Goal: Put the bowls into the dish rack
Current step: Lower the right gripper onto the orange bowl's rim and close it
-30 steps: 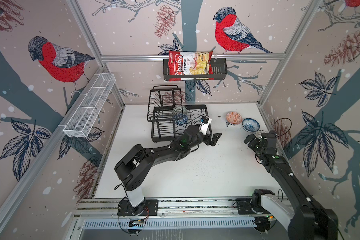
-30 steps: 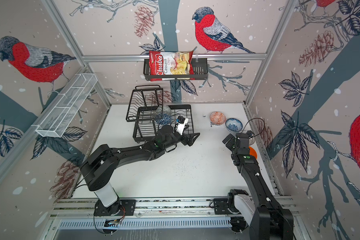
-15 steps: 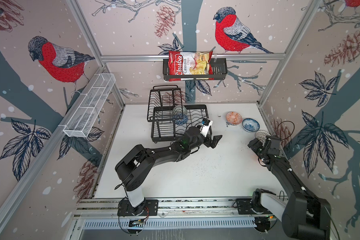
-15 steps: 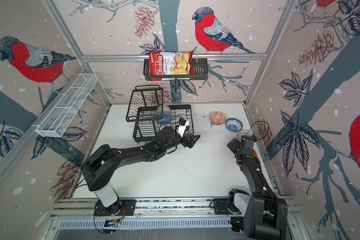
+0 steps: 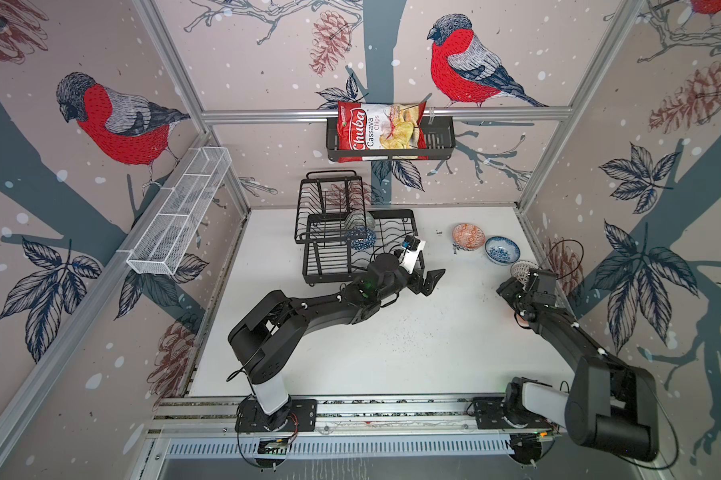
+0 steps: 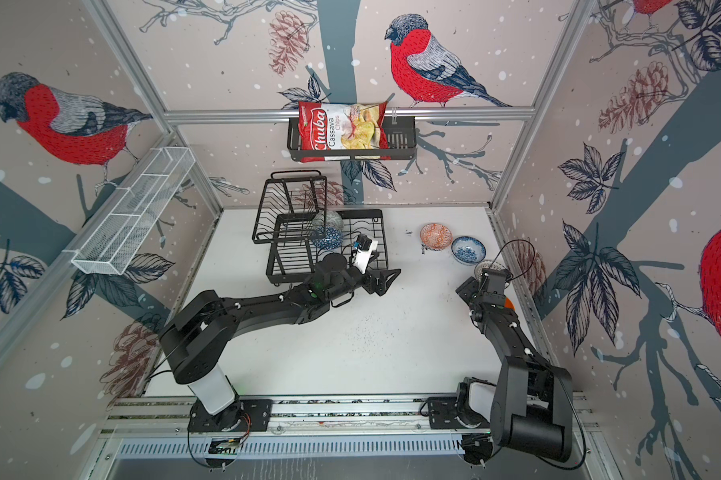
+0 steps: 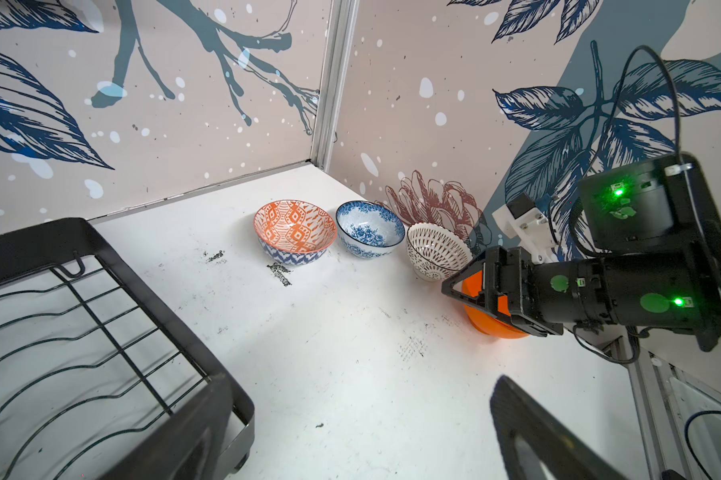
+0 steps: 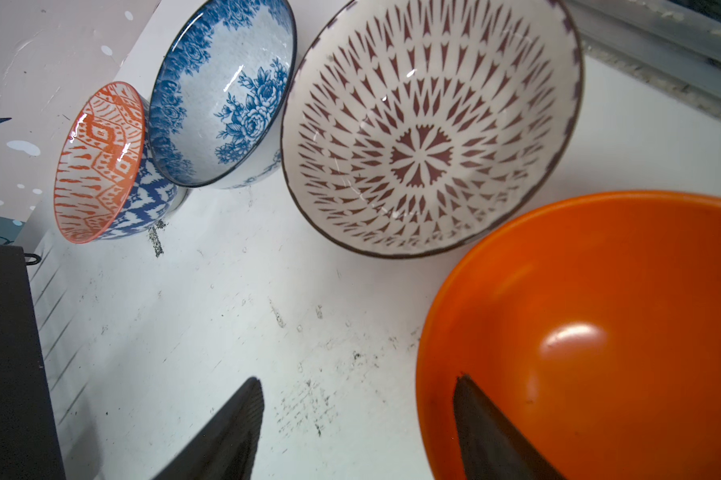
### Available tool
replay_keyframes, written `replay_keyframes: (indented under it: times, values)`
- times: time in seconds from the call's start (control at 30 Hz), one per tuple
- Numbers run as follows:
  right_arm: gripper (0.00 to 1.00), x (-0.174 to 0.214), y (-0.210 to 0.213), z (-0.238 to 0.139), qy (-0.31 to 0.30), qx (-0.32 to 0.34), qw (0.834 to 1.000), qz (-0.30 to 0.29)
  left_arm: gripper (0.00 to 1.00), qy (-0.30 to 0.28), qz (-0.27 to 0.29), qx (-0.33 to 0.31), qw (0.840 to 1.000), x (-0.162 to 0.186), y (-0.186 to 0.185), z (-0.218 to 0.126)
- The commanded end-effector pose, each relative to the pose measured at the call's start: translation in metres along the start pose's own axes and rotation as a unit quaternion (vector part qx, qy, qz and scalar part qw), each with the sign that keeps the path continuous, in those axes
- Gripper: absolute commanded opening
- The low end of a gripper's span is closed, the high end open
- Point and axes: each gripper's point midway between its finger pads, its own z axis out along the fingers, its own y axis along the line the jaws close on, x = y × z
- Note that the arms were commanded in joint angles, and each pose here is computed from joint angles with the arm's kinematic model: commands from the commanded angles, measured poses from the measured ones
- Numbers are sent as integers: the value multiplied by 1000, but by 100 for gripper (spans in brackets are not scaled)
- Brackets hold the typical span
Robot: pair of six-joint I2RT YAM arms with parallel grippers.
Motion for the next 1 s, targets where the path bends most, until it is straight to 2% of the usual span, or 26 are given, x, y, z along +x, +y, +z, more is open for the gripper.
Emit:
replay_keyframes:
  times: [0.0,0.17,0.53,0.63,0.97]
  values:
    - [71,-4,7,1,-8,-13,1000,-4,97,-32,10,3,999,-17,-3,-2]
    - [60,1,8,1,-3,-14,1000,-7,97,-29,9,3,1000,-15,-3,-1]
    - [55,20,19,6,21,-25,999,-28,97,-31,10,3,999,-18,-3,-2]
    - [49,25,24,7,30,-31,998,-39,97,-31,10,2,999,-18,-3,-2]
    - [40,50,49,12,62,-40,993,-95,97,-23,8,0,1000,-11,-1,0]
